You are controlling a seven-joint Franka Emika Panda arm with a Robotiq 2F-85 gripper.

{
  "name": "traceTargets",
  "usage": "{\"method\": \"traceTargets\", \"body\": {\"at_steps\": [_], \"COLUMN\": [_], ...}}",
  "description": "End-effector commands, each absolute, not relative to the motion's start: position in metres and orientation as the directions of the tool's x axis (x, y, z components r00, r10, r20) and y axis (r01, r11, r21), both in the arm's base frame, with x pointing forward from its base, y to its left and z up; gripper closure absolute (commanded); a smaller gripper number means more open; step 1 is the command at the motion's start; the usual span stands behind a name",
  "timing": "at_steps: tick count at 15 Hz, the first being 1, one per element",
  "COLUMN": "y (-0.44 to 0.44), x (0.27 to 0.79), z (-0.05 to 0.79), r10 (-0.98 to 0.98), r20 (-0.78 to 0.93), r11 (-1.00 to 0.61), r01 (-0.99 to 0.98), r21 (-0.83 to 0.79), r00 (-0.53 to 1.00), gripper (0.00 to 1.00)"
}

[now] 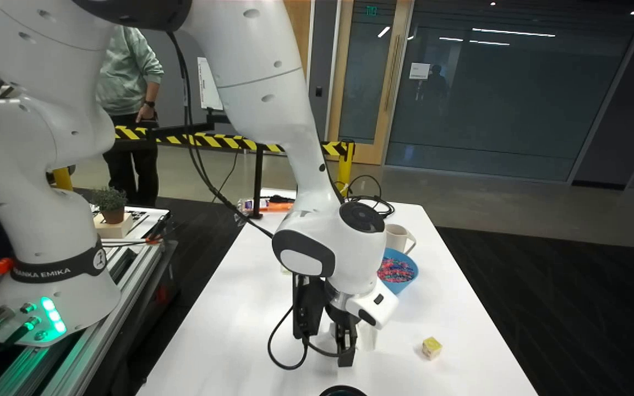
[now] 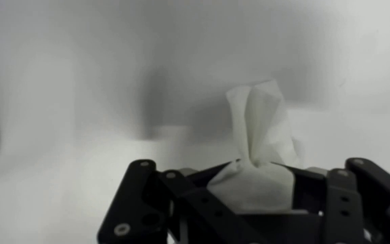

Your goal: Use the white napkin to wipe the counter.

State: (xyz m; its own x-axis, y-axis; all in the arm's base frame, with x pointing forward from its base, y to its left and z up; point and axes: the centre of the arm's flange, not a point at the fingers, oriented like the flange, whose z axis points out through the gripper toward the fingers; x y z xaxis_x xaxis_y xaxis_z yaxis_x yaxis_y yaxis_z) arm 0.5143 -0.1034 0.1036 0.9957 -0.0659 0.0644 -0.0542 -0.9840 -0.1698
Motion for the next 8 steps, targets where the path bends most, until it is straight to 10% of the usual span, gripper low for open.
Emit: {"method": "traceTargets", "body": {"at_steps": [1, 8], "y": [-0.099, -0.115], "x": [0.517, 0.519], "z": [0.098, 0.091], "r10": [-0.115, -0.018], "r20": [0.158, 0.226], "r11": [-0.976, -0.997], "r01": [-0.082, -0.001], "r21": [-0.202, -0.077], "r00": [0.981, 0.974], "gripper": [1.0, 1.0]}}
